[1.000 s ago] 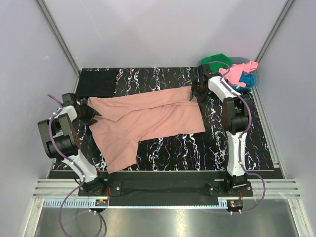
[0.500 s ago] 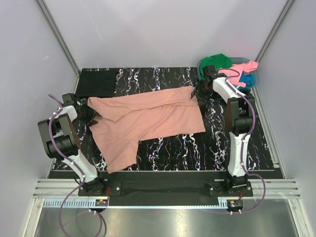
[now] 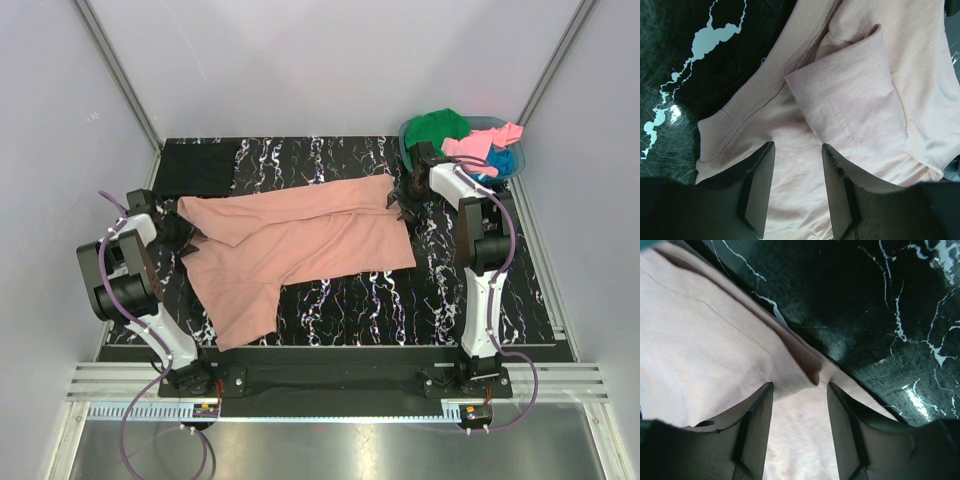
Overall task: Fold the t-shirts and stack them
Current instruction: Fold the tshirt
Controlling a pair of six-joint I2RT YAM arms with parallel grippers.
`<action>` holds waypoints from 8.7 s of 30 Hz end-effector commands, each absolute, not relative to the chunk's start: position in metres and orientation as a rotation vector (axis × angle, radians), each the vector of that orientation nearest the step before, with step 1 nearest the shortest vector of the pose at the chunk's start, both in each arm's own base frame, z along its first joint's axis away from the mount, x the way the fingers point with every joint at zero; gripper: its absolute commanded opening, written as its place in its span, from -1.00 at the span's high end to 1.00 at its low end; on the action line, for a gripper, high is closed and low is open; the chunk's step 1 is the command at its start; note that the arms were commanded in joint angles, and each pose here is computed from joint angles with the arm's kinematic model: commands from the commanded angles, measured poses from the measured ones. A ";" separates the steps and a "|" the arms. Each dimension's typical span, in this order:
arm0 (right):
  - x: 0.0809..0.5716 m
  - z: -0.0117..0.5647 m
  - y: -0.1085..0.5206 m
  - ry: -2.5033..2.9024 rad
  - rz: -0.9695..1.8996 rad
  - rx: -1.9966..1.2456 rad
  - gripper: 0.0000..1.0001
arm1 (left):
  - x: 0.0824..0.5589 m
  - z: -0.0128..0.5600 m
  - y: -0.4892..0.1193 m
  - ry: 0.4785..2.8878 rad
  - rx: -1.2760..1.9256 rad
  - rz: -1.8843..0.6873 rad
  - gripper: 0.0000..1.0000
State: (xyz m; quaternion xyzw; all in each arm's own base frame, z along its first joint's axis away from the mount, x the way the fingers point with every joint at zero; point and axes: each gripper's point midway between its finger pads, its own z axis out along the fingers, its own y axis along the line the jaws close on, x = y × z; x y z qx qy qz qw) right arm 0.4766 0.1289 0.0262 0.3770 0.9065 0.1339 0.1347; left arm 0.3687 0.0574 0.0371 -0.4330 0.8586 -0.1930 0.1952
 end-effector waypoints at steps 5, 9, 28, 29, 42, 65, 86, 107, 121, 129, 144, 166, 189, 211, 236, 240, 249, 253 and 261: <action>0.500 0.041 0.122 2.530 0.359 1.079 0.10 | 0.386 0.075 0.061 2.295 -1.103 -0.553 -0.16; 0.504 0.041 0.122 2.528 0.367 1.063 0.35 | 0.390 0.069 0.059 2.303 -1.120 -0.577 -0.15; 0.481 0.026 0.123 2.580 0.359 0.948 0.85 | 0.385 0.062 0.061 2.329 -1.120 -0.545 -0.14; 0.480 0.026 0.122 2.586 0.351 0.946 0.81 | 0.385 0.063 0.062 2.331 -1.115 -0.541 -0.13; 0.434 0.091 0.100 2.690 0.151 0.442 -0.51 | 0.335 0.083 0.023 2.473 -1.070 -0.383 -0.17; 0.316 0.079 0.128 2.763 0.534 0.392 0.07 | 0.144 0.042 -0.003 2.513 -1.510 0.062 0.00; 0.343 0.083 0.141 2.775 0.533 0.364 0.01 | 0.254 0.127 -0.008 2.422 -1.035 -0.053 0.16; 0.346 0.062 0.113 2.783 0.241 0.448 -0.06 | 0.270 0.113 -0.030 2.572 -0.822 -0.178 -0.18; 0.321 0.043 0.099 2.779 0.522 0.813 -0.19 | 0.304 0.090 -0.023 2.660 -0.838 -0.275 -0.09; 0.308 0.027 0.092 2.780 0.547 0.948 -0.12 | 0.286 0.109 -0.030 2.631 -0.927 -0.325 -0.16; 0.359 0.052 0.046 2.695 0.318 0.796 1.00 | 0.236 0.102 -0.085 2.670 -0.961 -0.441 -0.11; 0.395 0.054 0.052 2.704 0.359 0.737 1.00 | 0.127 0.076 -0.071 2.769 -0.965 0.119 0.12; 0.391 0.055 0.055 2.698 0.392 0.728 1.00 | 0.105 0.027 -0.074 2.851 -1.181 0.214 0.37; 0.397 0.060 0.048 2.696 0.332 0.719 1.00 | 0.189 0.045 -0.093 2.842 -0.962 0.184 0.17; 0.396 0.056 0.053 2.699 0.375 0.718 1.00 | 0.160 0.020 -0.075 2.828 -1.090 0.145 0.18; 0.395 0.055 0.054 2.704 0.376 0.717 1.00 | 0.163 0.014 -0.074 2.823 -1.089 0.147 0.20; 0.396 0.054 0.053 2.706 0.374 0.713 1.00 | 0.156 0.002 -0.069 2.827 -1.127 0.174 0.41; 0.395 0.055 0.053 2.707 0.374 0.723 1.00 | 0.166 0.020 -0.059 2.764 -1.100 0.211 1.00; 0.382 0.054 0.052 2.738 0.357 0.742 1.00 | 0.158 0.067 -0.059 2.652 -1.165 0.068 1.00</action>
